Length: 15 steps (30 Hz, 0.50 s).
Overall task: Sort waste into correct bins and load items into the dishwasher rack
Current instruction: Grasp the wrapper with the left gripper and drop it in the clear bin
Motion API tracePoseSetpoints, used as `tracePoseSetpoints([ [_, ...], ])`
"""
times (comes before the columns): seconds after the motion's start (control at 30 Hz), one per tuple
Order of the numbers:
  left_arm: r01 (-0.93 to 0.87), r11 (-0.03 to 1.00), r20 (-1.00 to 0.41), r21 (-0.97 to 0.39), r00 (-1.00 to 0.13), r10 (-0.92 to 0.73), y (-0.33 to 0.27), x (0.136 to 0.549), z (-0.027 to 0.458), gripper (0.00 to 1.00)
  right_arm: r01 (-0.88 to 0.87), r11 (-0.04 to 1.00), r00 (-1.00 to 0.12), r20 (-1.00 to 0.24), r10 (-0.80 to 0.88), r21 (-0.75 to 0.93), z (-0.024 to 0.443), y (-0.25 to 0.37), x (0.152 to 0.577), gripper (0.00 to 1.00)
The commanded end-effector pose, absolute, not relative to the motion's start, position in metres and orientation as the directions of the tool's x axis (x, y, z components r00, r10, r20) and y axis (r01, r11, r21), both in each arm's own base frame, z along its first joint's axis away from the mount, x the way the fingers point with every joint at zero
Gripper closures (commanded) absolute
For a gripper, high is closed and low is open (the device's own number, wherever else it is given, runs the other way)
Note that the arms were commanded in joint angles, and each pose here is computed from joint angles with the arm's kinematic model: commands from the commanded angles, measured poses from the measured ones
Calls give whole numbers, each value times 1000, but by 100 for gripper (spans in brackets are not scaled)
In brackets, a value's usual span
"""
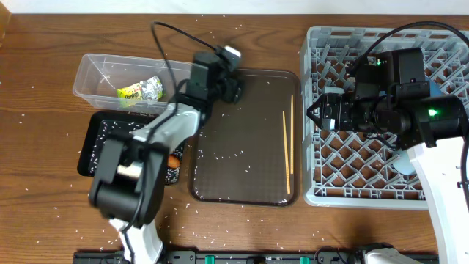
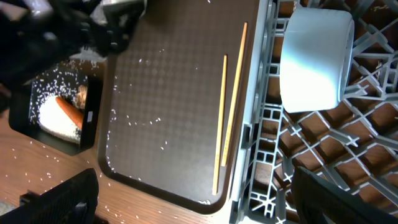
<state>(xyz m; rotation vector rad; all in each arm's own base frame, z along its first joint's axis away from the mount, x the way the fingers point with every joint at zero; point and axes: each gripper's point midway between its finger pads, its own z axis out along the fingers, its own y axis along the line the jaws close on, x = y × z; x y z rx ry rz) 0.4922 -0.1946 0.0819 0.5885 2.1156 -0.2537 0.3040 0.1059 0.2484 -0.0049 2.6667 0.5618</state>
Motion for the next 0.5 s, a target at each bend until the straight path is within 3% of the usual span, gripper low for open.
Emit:
tracePoseSetpoints([
  [0.0, 535, 840, -798, 87, -468, 380, -196, 495, 55, 21, -109, 916, -913, -403, 61, 386, 251, 109, 304, 9],
  [0.23, 467, 873, -788, 140, -482, 384, -182, 509, 25, 32, -98, 918, -925, -376, 59, 384, 247, 108, 298, 9],
  [0.47, 491, 867, -722, 81, -571, 391, -186, 488, 0, 62, -97, 918, -925, -375, 59, 384, 247, 108, 297, 9],
])
